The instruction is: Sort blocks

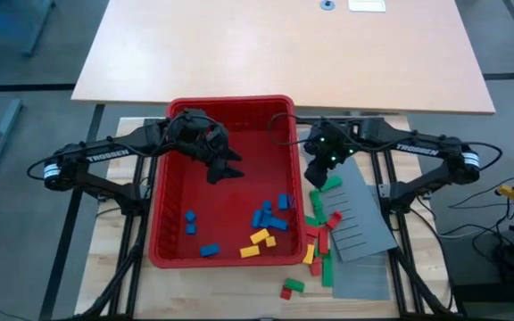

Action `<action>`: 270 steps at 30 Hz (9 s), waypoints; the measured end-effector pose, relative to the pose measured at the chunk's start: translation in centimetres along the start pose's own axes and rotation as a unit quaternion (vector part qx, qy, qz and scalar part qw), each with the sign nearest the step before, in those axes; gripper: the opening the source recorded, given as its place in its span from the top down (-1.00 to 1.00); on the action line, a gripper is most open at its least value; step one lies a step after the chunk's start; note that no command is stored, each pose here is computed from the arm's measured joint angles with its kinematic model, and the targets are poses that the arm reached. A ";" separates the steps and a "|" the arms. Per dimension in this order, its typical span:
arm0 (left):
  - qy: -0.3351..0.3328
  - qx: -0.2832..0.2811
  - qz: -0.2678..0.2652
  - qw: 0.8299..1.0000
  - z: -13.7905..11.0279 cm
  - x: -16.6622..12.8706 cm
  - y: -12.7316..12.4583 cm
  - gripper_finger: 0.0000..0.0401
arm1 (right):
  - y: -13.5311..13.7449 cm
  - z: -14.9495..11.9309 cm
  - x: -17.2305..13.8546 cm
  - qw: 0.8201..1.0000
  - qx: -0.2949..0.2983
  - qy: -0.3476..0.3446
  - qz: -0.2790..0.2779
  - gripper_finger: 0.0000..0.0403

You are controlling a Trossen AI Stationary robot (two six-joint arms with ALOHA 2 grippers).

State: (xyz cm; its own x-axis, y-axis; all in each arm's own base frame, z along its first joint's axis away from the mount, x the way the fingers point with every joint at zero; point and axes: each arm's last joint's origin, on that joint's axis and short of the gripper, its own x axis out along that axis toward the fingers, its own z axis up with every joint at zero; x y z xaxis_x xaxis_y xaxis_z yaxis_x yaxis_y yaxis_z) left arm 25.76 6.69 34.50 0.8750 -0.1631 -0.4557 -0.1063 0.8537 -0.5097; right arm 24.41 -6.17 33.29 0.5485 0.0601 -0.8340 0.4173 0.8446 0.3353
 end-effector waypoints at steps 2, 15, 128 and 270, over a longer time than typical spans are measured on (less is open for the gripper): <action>0.000 0.000 0.000 1.000 0.0 0.0 0.0 -0.75 | -0.1 0.2 0.5 1.000 0.005 0.004 -0.010 0.35; 0.040 0.001 0.131 0.991 -1.3 -0.2 1.1 -0.75 | -0.1 0.5 0.9 1.000 0.005 0.000 -0.012 0.31; 0.128 -0.290 0.448 0.836 -3.9 5.1 21.3 -0.36 | 4.6 4.7 -7.1 0.940 -0.067 -0.312 0.122 0.63; 0.224 -0.308 0.376 0.845 -6.7 11.4 15.8 -0.36 | 4.3 4.9 -7.1 0.938 -0.080 -0.322 0.102 0.70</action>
State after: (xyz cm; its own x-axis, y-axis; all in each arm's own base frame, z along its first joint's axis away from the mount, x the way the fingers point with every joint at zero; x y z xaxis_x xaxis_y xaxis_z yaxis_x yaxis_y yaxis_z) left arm 30.88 15.03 16.32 0.1992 0.0223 -0.9797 -0.8990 0.4020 -0.1736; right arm 25.84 -5.51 42.83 0.9508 -0.0609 -0.3038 0.1697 0.9227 0.3461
